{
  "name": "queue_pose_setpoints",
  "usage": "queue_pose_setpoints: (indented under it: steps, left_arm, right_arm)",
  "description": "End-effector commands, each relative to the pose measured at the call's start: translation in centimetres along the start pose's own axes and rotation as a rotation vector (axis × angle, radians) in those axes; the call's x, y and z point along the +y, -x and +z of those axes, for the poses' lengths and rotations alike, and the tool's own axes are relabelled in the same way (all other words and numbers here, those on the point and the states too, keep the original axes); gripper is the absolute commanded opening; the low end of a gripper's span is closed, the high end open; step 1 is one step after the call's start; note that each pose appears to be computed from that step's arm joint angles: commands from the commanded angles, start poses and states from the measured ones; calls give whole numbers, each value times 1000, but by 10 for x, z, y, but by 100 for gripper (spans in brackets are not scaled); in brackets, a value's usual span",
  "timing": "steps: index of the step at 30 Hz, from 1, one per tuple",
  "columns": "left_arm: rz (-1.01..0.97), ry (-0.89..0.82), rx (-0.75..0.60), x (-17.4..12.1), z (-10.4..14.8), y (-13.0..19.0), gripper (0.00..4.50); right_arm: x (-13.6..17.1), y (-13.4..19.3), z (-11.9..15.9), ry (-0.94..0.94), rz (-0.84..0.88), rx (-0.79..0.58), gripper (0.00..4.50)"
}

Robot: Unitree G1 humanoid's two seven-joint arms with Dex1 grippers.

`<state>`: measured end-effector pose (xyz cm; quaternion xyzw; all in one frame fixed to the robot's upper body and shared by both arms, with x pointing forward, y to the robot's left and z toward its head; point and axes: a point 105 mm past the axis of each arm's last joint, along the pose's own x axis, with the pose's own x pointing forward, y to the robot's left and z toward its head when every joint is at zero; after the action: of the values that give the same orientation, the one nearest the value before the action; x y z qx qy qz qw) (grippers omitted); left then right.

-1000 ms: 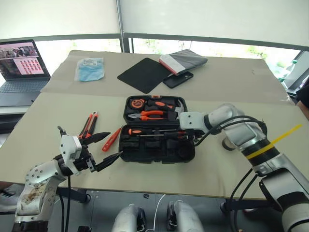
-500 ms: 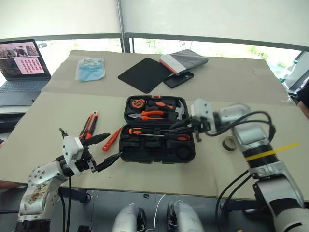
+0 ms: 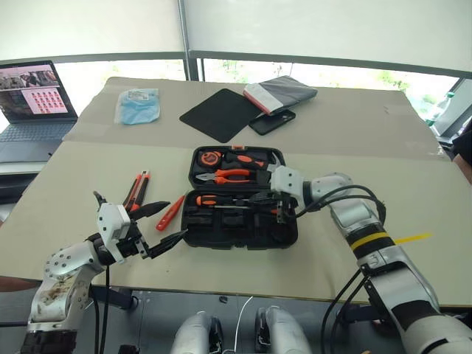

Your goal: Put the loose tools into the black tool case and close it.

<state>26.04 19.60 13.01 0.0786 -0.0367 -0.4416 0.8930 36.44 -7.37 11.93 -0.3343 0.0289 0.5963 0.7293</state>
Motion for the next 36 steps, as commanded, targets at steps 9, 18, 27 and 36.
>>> queue_pose_setpoints:
  steps: [9,18,27,36]
  left_arm:
    - [55,-30,2,2,11,7,450]
    - [412,-13,116,41,-4,87,450]
    - [699,114,282,45,-15,175,450]
    - [525,216,336,40,-7,123,450]
  right_arm:
    - [34,-32,-3,105,83,19,2]
    - [2,49,50,63,-147,-364,183]
    - [33,115,19,-61,-306,-349,443]
    - [52,121,20,-119,-271,-387,443]
